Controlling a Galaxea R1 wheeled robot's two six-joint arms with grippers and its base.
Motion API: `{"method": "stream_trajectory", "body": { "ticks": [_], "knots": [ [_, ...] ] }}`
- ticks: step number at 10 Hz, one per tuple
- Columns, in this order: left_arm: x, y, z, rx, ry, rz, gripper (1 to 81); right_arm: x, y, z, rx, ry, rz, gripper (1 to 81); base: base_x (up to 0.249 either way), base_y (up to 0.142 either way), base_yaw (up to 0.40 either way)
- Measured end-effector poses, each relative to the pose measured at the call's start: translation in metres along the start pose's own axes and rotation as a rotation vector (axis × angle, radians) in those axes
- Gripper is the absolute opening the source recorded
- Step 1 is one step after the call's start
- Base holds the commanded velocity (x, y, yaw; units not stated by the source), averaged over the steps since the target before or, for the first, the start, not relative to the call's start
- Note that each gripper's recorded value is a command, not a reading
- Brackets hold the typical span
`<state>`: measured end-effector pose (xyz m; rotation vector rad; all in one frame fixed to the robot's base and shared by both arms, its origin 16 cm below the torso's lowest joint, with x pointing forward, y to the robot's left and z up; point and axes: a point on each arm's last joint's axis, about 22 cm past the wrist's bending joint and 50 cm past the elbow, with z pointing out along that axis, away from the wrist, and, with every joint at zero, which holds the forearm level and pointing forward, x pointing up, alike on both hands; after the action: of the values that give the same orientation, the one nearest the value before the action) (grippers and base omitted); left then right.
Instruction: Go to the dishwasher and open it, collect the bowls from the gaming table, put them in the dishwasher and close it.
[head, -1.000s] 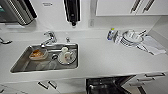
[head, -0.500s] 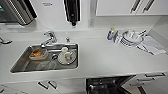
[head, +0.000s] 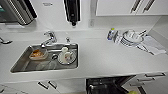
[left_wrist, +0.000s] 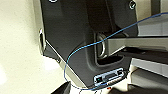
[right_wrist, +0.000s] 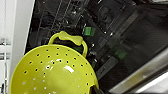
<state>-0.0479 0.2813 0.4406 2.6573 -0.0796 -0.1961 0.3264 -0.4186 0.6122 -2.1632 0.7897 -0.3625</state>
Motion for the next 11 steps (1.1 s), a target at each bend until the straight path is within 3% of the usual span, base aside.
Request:
{"method": "stream_trajectory", "body": {
  "ticks": [2,4,5,8,11],
  "knots": [
    [-0.018,0.008,0.013,0.017,-0.014,-0.006,81.1,0.028,-0.035,0.014,0.045,-0.019,-0.006,1.0,0.0,0.0,0.0],
    [-0.048,0.041,0.026,-0.024,-0.036,-0.027,81.1,0.033,-0.056,0.04,0.077,-0.06,-0.017,1.0,0.0,0.0,0.0],
    [-0.059,0.05,0.027,-0.039,-0.046,-0.035,81.1,0.025,-0.052,0.054,0.07,-0.082,-0.02,81.1,0.0,0.0,0.0],
    [-0.052,0.038,0.024,-0.019,-0.04,-0.027,81.1,0.015,-0.04,0.066,0.047,-0.12,-0.03,81.1,0.0,0.0,0.0],
    [-0.051,0.04,0.025,-0.021,-0.039,-0.027,81.1,0.022,-0.033,0.041,0.032,-0.142,-0.038,81.1,0.0,0.0,0.0]
  ]
}}
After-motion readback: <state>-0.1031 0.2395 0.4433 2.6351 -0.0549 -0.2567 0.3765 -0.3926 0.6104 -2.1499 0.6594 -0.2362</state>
